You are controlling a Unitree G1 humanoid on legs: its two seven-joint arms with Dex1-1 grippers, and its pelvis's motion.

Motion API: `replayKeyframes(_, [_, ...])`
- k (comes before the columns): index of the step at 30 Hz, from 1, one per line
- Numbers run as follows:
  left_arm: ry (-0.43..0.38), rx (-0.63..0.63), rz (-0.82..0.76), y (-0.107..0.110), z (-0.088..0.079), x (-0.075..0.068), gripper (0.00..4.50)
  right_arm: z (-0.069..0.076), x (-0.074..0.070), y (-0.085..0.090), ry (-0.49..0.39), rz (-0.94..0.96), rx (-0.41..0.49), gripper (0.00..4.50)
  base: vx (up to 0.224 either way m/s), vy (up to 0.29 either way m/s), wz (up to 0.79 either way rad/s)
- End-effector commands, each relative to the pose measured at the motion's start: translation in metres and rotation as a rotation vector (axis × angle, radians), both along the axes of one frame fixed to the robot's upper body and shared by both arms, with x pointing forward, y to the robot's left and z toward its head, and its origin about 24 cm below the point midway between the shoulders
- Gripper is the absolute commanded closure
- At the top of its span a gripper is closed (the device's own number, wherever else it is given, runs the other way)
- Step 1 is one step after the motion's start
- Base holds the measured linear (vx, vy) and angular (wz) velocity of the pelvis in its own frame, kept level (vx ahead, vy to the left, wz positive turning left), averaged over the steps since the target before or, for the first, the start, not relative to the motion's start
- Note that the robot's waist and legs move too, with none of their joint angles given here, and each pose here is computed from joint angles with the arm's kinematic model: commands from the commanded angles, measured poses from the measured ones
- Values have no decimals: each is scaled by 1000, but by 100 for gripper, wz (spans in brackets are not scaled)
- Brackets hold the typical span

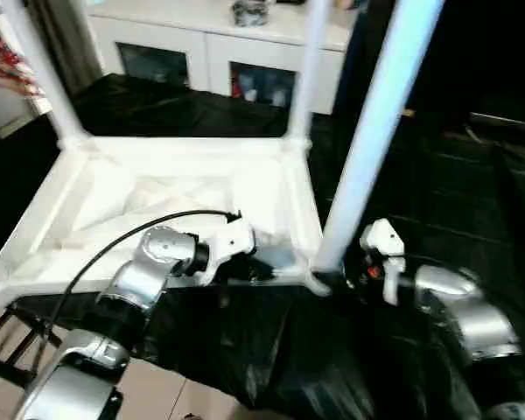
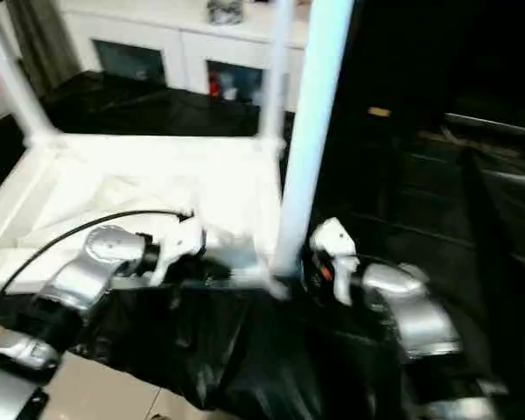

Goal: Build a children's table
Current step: Rotate leg to tighten

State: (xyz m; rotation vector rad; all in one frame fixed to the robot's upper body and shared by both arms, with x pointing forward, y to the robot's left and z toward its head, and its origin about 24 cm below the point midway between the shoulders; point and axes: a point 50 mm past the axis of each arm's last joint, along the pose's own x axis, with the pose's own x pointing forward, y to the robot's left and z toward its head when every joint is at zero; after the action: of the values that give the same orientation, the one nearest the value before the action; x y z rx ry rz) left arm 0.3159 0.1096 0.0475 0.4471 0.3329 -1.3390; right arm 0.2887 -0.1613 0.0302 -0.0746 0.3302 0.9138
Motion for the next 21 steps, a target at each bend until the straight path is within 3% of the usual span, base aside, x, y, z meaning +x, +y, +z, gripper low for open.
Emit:
replayKeyframes(1, [-33,-44,28,-22,3,3,450,-16,-3,20,49,-16,1,189,0,0,0])
replayKeyframes(3, [-61,-79,113,-42,4,9,450,-21,12,28,4,-266,9,189,0,0,0])
replayKeyframes(8, [-79,-112,163,-66,5,9,450,-22,27,45,-1,-489,15,189,0,0,0])
replayKeyframes(13, [-98,-120,163,-72,4,7,450,-18,32,57,-34,-510,42,189,0,0,0])
replayKeyframes(15, [-101,-126,133,-71,5,5,450,-16,31,58,-44,-496,75,119,0,0,0])
replayKeyframes(21, [-82,-137,77,-58,4,-1,450,-9,26,43,-82,-418,55,85,0,0,0])
